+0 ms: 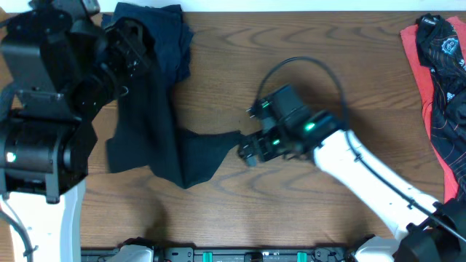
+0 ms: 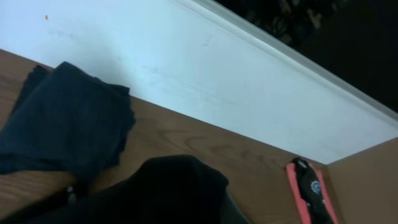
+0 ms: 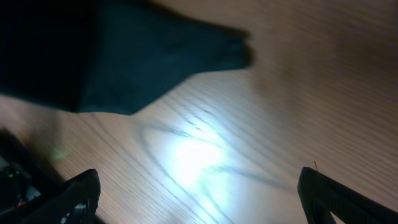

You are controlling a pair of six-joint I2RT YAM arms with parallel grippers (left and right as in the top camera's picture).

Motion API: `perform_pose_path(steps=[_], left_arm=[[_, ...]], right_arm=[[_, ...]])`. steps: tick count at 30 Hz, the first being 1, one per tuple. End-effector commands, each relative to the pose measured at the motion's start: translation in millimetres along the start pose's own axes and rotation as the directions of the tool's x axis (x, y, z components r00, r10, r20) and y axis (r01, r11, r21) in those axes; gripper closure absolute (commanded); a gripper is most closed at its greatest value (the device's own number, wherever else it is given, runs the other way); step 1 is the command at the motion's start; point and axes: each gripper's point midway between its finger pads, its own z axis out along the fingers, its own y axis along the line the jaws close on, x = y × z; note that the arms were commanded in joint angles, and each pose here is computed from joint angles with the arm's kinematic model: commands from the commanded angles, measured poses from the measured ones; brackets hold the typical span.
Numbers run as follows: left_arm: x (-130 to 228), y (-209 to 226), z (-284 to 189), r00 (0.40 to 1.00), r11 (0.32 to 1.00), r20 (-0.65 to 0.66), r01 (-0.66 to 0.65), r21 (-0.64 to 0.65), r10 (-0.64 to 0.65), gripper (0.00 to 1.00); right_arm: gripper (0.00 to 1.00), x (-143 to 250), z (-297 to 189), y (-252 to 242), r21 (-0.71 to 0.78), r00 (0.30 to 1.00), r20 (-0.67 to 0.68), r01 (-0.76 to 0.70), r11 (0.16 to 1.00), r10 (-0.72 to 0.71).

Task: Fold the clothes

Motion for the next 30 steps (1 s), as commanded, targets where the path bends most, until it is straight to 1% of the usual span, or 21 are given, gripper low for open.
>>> perform_pose_path(steps=[1,4,7,11,14,16,19,24,27,30], left_arm=[[-34,-5,-30,0.989,0.999,0.141,-0.042,-0.021,0.045,0.94],[-48,-6,-42,0.978,0.998,0.202,-0.038,-0.042,0.046,0.94],[-61,-13,-51,0.966,0.998,0.251,-0.058,-0.028,0.063,0.94],[-76,-21,-63,0.950,0.998,0.309,-0.056,-0.005,0.055,0.94],[-83,-27,-76,0.941,0.999,0.337,-0.045,0.019,0.036,0.94],[-87,-30,-85,0.936,0.999,0.352,-0.039,0.033,0.025,0.94],[-93,-37,-98,0.925,0.998,0.379,-0.033,0.061,0.007,0.94],[-101,-56,-120,0.908,0.991,0.419,-0.045,0.128,-0.013,0.94],[-105,-62,-130,0.899,0.987,0.438,-0.053,0.152,-0.019,0.94],[-108,-62,-134,0.892,0.988,0.452,-0.051,0.148,-0.022,0.94]], right_arm=[[0.01,-6,1,-1,0.103,0.998,0.060,-0.042,0.994,0.036],[0.01,-14,2,4,0.085,0.995,0.094,-0.048,0.995,0.040],[0.01,-23,0,11,0.053,0.991,0.129,-0.042,0.998,0.035],[0.01,-44,-4,33,-0.058,0.979,0.201,-0.020,0.998,0.032],[0.01,-63,-9,41,-0.101,0.960,0.273,-0.038,0.994,0.064],[0.01,-74,-14,50,-0.143,0.947,0.314,-0.021,0.990,0.065],[0.01,-83,-20,68,-0.227,0.936,0.342,-0.005,0.974,0.085],[0.01,-79,-20,96,-0.294,0.936,0.332,-0.014,0.956,0.116],[0.01,-65,-17,121,-0.320,0.948,0.309,0.029,0.947,0.075],[0.01,-50,-14,145,-0.340,0.956,0.292,0.074,0.937,0.031]])
